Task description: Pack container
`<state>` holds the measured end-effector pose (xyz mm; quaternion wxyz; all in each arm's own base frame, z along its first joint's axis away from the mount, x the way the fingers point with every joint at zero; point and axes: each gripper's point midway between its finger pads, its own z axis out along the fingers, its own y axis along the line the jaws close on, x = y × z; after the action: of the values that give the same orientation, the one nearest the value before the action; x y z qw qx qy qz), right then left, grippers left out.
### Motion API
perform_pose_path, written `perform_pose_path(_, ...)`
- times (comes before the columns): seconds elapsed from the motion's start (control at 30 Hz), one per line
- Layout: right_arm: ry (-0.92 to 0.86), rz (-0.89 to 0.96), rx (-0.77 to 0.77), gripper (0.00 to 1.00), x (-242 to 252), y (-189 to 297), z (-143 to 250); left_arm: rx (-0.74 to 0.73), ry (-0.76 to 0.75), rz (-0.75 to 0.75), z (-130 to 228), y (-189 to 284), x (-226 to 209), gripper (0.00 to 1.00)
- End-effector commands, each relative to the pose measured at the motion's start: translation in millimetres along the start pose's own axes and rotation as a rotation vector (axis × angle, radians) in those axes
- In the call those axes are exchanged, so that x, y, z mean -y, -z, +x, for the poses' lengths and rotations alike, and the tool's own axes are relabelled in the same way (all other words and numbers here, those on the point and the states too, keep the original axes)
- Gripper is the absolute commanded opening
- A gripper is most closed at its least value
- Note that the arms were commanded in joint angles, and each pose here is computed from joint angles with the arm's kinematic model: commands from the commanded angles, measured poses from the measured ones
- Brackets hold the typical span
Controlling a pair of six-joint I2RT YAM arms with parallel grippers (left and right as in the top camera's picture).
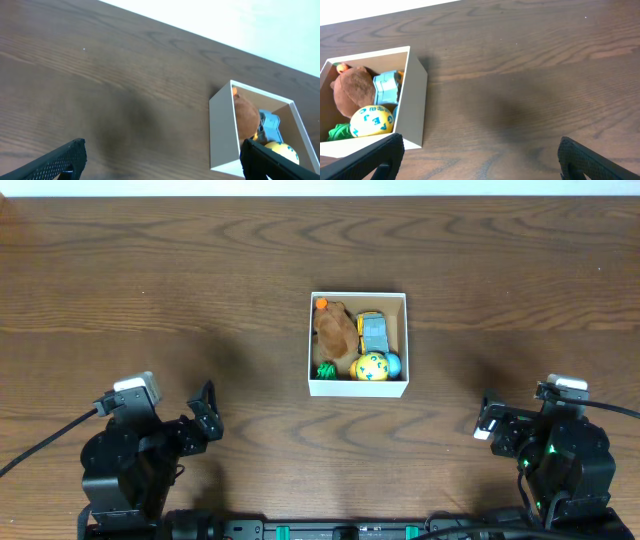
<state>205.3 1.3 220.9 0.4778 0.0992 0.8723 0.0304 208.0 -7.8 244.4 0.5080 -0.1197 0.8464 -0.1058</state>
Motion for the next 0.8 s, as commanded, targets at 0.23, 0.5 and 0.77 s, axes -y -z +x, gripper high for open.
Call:
perform_pose_path(0.23,-0.009,-0.015,-0.003,0.99,-2.9,0.0,2.2,-0.053,-0.003,-0.027,14.2,-0.9,-6.6,0.98)
perform_pose_path(0.5,0.024,-0.012,-0.028,0.99,-1.3,-0.5,10.9,-0.053,-0.003,-0.027,14.2,-0.9,-6.6,0.98)
perform_pose_path(0.77,0.234,-0.136,0.168,0.99,-16.3,-13.4,17.3,-0.053,-0.003,-0.027,14.2,-0.9,-6.6,0.98)
